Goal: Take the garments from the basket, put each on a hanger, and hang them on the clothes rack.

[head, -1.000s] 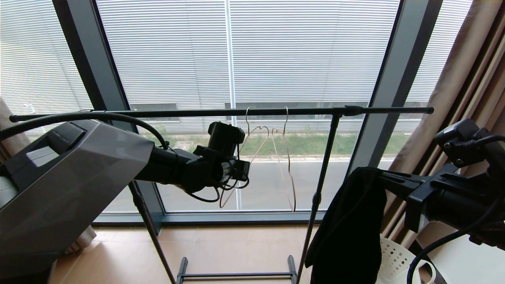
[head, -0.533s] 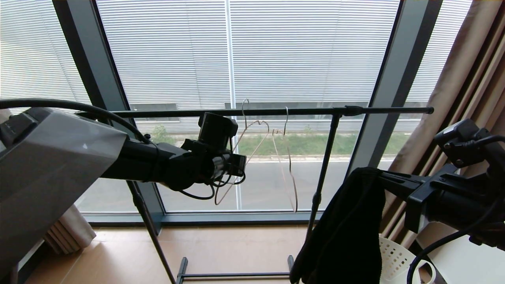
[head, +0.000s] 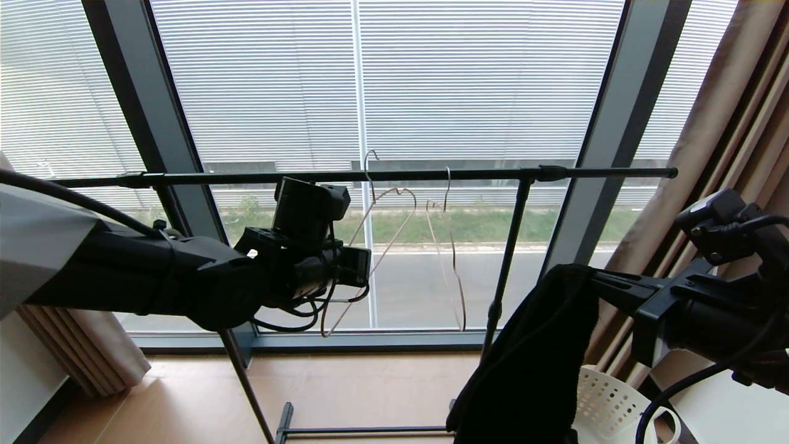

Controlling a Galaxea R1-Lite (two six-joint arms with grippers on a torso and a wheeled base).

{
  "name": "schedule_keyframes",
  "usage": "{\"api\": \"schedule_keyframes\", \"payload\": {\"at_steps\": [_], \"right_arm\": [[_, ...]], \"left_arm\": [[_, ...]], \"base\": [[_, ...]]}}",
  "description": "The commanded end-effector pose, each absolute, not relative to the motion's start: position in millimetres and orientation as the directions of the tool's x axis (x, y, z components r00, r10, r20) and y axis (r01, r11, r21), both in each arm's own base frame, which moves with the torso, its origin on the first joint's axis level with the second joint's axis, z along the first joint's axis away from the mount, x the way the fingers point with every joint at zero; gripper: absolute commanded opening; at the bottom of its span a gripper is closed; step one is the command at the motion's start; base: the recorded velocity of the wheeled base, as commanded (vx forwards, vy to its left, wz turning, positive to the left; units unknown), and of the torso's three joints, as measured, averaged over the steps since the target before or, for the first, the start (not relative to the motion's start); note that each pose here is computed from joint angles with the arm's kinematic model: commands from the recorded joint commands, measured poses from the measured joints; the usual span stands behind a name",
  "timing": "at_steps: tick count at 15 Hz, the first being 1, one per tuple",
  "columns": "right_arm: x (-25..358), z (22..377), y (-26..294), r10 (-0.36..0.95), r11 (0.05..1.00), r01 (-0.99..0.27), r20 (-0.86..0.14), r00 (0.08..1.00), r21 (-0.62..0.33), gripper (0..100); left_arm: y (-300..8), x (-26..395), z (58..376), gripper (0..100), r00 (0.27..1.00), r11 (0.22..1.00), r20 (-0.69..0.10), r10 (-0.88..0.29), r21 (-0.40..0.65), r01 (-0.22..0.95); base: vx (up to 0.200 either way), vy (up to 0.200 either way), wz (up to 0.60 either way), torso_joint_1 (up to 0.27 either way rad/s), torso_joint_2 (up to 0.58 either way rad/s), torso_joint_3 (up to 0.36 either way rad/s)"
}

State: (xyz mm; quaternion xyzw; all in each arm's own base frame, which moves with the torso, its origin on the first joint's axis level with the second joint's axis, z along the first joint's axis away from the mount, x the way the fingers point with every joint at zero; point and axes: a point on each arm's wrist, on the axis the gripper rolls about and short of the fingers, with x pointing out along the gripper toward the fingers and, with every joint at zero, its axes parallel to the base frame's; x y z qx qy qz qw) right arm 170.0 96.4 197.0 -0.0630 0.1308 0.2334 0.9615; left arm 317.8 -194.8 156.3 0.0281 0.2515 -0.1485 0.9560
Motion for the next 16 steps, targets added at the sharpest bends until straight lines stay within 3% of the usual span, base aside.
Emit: {"api": "schedule_keyframes", "payload": {"at_steps": [1, 4, 6, 11, 16], "right_arm": [[170, 196, 97, 0.433, 0.882, -0.467, -0.284, 0.855, -0.060, 0], [172, 193, 98, 0.429, 0.882, -0.467, -0.302, 0.851, -0.063, 0], [184, 181, 103, 0.332, 0.907, -0.399, -0.350, 0.876, -0.138, 0], [193, 182, 111, 0.185, 0.931, -0.276, -0.341, 0.921, -0.239, 0], [208, 180, 120, -0.024, 0.938, -0.090, -0.321, 0.947, -0.335, 0]], "left_arm": [[-172, 272, 175, 0, 0.828, 0.934, -0.446, -0.339, -0.056, 0.352], [-148, 226, 165, 0, 0.800, 0.903, -0.434, -0.415, -0.086, 0.422], [-127, 190, 146, 0, 0.721, 0.825, -0.424, -0.549, -0.137, 0.548], [-109, 150, 116, 0, 0.651, 0.732, -0.365, -0.665, -0.145, 0.666], [-100, 133, 100, 0, 0.556, 0.629, -0.368, -0.746, -0.111, 0.770]], "base": [[0.000, 0.000, 0.00, 0.000, 0.00, 0.000], [0.000, 0.000, 0.00, 0.000, 0.00, 0.000], [0.000, 0.000, 0.00, 0.000, 0.00, 0.000], [0.000, 0.000, 0.00, 0.000, 0.00, 0.000], [0.000, 0.000, 0.00, 0.000, 0.00, 0.000]]}}
